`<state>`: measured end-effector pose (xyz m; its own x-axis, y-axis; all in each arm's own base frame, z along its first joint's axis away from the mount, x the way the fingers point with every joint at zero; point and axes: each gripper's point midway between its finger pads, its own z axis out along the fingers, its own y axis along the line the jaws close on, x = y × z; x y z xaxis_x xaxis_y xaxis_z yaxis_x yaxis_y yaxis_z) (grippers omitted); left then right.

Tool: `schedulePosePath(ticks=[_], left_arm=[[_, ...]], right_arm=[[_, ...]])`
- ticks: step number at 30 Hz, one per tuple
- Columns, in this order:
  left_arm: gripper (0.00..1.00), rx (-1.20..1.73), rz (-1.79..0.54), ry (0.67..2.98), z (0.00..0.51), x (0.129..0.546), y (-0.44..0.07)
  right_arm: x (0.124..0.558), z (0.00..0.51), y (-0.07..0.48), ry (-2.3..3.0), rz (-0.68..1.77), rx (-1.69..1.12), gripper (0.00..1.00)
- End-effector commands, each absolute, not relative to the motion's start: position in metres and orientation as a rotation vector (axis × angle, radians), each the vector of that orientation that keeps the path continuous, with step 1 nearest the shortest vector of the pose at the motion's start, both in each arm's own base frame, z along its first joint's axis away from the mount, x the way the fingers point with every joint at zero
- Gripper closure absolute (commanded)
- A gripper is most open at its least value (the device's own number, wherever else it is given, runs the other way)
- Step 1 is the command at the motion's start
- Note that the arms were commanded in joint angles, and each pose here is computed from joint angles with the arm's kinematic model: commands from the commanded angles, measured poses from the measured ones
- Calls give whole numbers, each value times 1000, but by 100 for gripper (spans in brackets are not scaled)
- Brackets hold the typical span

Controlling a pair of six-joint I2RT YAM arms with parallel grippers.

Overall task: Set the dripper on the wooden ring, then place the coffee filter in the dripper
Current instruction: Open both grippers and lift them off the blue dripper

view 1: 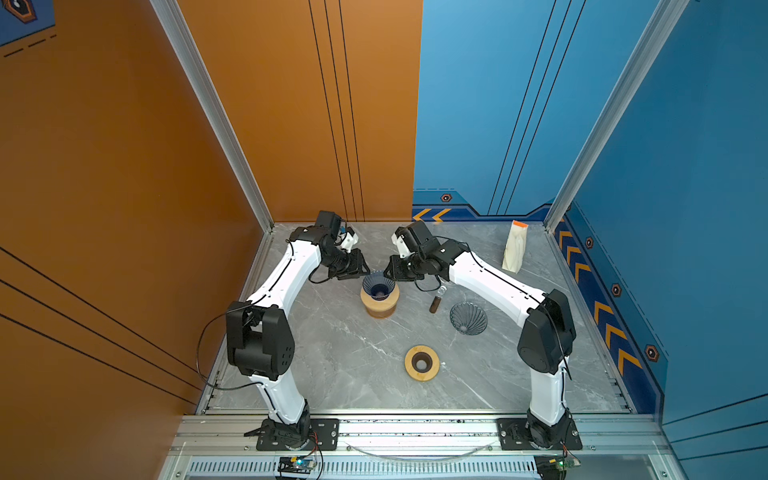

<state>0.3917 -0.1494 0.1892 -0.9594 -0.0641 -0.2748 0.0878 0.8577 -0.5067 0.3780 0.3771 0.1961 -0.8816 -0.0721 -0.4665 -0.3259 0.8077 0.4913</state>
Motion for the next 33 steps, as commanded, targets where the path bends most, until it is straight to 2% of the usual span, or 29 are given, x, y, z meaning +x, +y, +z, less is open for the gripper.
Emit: schedulePosePath(ticks=[1, 9, 12, 22, 25, 26, 33], left_arm=[[56, 29, -789, 2721, 206, 392, -154], [48, 57, -798, 2622, 245, 388, -158], [46, 61, -781, 2582, 260, 387, -159], [20, 153, -701, 2350, 302, 373, -168], [15, 186, -723, 2273, 309, 365, -176], [10, 195, -731, 2259, 310, 363, -179], [0, 270, -754, 2190, 309, 349, -197]], right_arm=[[377, 220, 368, 2517, 781, -312, 74], [376, 246, 349, 2449, 690, -347, 69], [385, 258, 325, 2423, 613, -321, 66], [386, 296, 246, 2359, 384, -285, 65], [385, 292, 216, 2364, 315, -246, 65], [385, 291, 207, 2363, 295, -233, 66], [388, 276, 133, 2395, 174, -65, 68]])
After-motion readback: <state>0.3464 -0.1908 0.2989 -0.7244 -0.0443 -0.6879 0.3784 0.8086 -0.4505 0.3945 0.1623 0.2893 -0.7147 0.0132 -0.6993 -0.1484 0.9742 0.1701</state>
